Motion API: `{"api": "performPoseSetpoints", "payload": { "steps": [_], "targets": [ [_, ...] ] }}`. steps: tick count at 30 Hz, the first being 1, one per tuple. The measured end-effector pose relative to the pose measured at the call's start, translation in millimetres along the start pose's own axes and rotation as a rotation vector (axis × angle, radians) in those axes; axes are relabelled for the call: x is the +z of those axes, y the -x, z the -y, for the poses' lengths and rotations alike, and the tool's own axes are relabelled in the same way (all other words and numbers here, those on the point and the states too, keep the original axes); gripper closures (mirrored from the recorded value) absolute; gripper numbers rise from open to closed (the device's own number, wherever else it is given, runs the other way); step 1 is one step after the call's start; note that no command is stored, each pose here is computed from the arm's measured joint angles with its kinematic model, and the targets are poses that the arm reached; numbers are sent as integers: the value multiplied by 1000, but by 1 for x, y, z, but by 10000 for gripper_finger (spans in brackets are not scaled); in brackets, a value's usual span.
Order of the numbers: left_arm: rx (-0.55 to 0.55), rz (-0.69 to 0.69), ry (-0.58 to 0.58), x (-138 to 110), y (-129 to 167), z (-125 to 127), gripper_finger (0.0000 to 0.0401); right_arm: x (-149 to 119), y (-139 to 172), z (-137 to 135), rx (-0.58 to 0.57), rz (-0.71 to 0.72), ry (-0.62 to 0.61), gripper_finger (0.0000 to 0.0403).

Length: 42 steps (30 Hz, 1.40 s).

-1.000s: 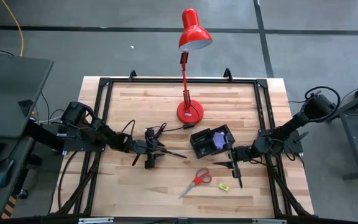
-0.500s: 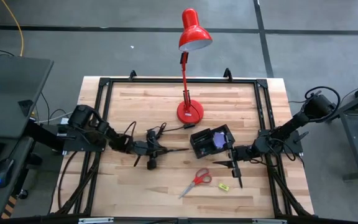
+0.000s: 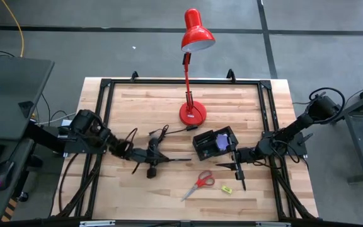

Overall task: Pick and place office supplies into organizer
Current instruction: Put the black pen into the desk organizer

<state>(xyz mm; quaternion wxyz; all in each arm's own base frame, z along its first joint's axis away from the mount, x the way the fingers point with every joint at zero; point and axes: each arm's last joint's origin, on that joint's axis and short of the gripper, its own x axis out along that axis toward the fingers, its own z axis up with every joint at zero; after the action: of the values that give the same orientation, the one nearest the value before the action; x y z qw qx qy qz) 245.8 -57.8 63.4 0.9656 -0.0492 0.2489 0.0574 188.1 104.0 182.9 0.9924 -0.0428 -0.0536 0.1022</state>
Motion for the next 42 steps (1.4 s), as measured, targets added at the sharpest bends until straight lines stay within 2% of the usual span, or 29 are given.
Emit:
{"api": "performPoseSetpoints", "payload": {
  "steps": [14,17,21,28,30,34,38,42],
  "targets": [
    [-17,71,8,8,3,7,401,0,0,0,-2,0,-3,249],
    [-18,77,12,12,6,7,391,0,0,0,6,-1,-15,249],
    [-55,70,6,14,7,8,358,-1,0,0,12,-14,-16,249],
    [-36,-71,8,2,7,5,258,-2,0,-1,12,-16,-16,249],
    [-44,-69,6,2,7,5,235,-2,0,0,7,-17,-15,249],
    [-44,-82,-6,1,7,5,206,-2,0,0,-7,-19,-13,249],
    [-23,-106,12,-1,7,4,204,-2,0,0,-9,-19,-6,249],
    [22,-126,28,-5,6,3,244,-2,0,1,-29,-22,-2,249]
  ]
}}
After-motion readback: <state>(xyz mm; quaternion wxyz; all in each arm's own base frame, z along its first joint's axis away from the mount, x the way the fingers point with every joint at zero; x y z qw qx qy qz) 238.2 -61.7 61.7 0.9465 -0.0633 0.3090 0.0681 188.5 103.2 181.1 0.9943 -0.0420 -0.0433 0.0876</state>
